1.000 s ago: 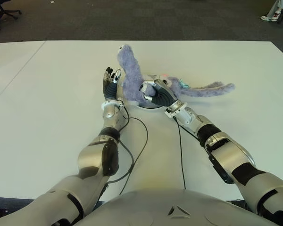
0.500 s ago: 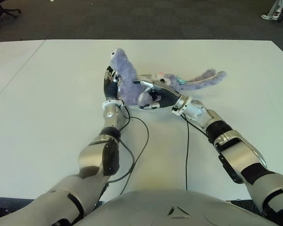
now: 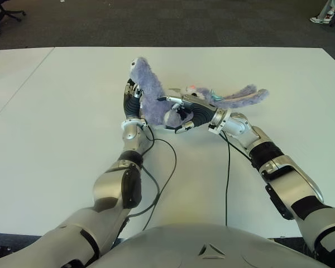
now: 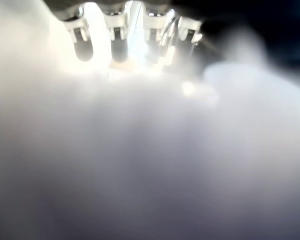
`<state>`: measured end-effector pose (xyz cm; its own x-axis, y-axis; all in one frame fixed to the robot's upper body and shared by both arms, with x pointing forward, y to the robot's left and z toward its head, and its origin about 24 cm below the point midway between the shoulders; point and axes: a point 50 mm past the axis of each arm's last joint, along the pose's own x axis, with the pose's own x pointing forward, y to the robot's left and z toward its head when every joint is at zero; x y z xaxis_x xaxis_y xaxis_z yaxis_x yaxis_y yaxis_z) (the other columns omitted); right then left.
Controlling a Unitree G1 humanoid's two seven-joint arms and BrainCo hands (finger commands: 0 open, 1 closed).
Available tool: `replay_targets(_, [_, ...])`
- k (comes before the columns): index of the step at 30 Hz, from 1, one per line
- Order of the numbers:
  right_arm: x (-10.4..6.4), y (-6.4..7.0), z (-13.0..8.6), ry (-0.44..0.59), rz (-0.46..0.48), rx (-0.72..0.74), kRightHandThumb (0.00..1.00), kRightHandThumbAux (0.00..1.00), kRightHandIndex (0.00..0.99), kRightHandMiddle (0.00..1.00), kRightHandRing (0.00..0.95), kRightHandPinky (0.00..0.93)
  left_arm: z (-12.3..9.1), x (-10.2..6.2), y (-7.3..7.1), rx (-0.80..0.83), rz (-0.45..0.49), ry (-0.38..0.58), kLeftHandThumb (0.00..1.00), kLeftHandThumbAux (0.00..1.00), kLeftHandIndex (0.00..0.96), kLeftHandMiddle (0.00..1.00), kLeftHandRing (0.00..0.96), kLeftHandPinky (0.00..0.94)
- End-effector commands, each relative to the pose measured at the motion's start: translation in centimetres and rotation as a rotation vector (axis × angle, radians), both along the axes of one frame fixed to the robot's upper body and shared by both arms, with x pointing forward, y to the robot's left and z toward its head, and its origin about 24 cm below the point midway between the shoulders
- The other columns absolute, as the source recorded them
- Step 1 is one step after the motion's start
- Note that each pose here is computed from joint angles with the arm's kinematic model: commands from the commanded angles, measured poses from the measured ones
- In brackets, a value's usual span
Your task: Put the doll into the plate.
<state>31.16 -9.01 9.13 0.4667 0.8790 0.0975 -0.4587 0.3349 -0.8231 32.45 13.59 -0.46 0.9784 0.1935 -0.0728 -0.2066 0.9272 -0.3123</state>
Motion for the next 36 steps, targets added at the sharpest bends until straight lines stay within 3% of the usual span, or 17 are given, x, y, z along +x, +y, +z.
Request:
replay_targets(1, [0.4,-1.0,0.5,0.068,-0.021,-0.042,0.089,0.272,0.000,0.000,0.000,0.000,-9.2,-8.5,-1.5,-0.133,0.023,0.442,0.000,0.477,0.045,0.049,0.029,0.023])
replay_targets(14, [1.4,-0.4,6.3,-0.020,0.002,0.103,0.142,0.285,0.000,0.000,0.000,0.000,-9.3,-8.5,-1.3,-0.144,0.023,0.447,0.000,0.483,0.038,0.049,0.024,0.009])
replay_targets(17, [2.6,-1.0,8.3,-0.050,-0.026,0.164,0.133,0.304,0.000,0.000,0.000,0.000,-9.5,-8.6,-1.3,-0.144,0.023,0.465,0.000,0.482,0.028,0.043,0.024,0.025])
replay_targets(24, [3.4,-2.1,10.1,-0.086,-0.071,0.260,0.094,0.311,0.000,0.000,0.000,0.000,-9.5,-8.6,-1.6,-0.097,0.015,0.501,0.000,0.506,0.037,0.050,0.031,0.021])
replay_targets(36, [5.7,-5.6,12.4,-0.201,-0.272,0.322,0.017,0.396,0.000,0.000,0.000,0.005,-9.4,-8.4,-1.4,-0.125,0.023,0.478,0.000,0.504,0.046,0.056,0.038,0.038])
